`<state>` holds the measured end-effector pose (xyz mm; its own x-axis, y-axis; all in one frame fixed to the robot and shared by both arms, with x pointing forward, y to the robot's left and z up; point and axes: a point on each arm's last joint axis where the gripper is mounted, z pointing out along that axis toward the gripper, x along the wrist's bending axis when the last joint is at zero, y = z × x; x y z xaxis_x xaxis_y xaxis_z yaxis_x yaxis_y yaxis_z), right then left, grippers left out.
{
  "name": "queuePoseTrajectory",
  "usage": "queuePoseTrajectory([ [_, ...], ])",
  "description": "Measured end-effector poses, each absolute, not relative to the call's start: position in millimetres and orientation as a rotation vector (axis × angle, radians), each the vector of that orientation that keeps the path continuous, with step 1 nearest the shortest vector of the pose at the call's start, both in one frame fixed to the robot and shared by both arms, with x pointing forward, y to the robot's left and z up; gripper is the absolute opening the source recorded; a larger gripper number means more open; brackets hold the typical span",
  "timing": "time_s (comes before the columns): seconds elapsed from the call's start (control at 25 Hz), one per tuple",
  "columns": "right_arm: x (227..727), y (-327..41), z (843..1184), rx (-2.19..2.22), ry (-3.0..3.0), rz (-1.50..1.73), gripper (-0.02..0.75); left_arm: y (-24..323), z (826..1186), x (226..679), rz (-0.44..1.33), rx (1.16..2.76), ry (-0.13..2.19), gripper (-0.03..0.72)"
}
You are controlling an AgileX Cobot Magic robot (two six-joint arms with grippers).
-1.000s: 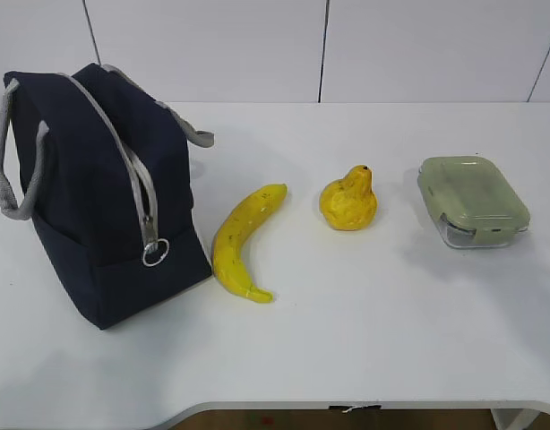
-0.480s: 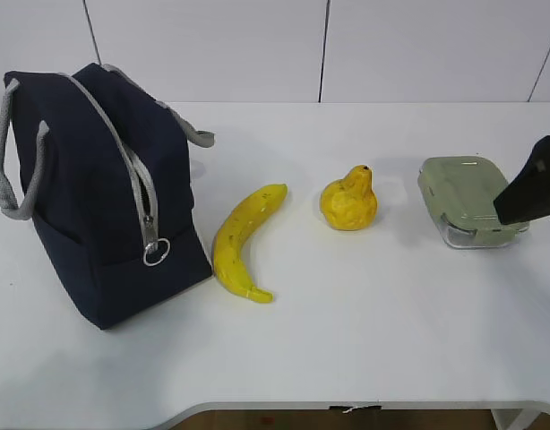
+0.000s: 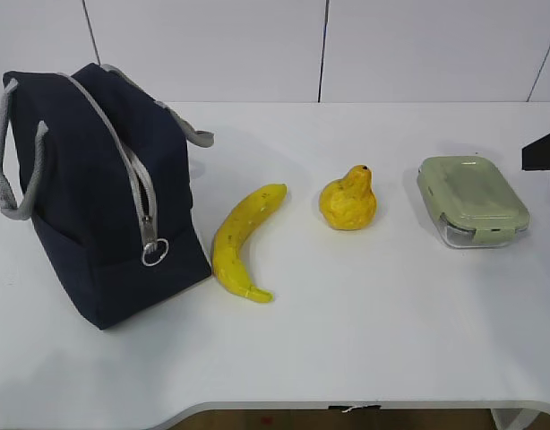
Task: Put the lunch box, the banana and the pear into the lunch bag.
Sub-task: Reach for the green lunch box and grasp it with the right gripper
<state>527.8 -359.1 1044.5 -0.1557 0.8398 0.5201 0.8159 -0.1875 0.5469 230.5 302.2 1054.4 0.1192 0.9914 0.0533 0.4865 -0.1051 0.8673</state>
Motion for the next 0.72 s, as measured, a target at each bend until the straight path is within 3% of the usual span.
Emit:
queuePoseTrajectory([
  [0.4,559,-402,993,2.066,1.811,1.581,0.543,302,1054,231,0.903,1.69,1.453,0.331],
  [0.72,596,-429,974,2.055,1.724,1.682,0.543,302,1054,231,0.903,1.69,1.453,0.331],
])
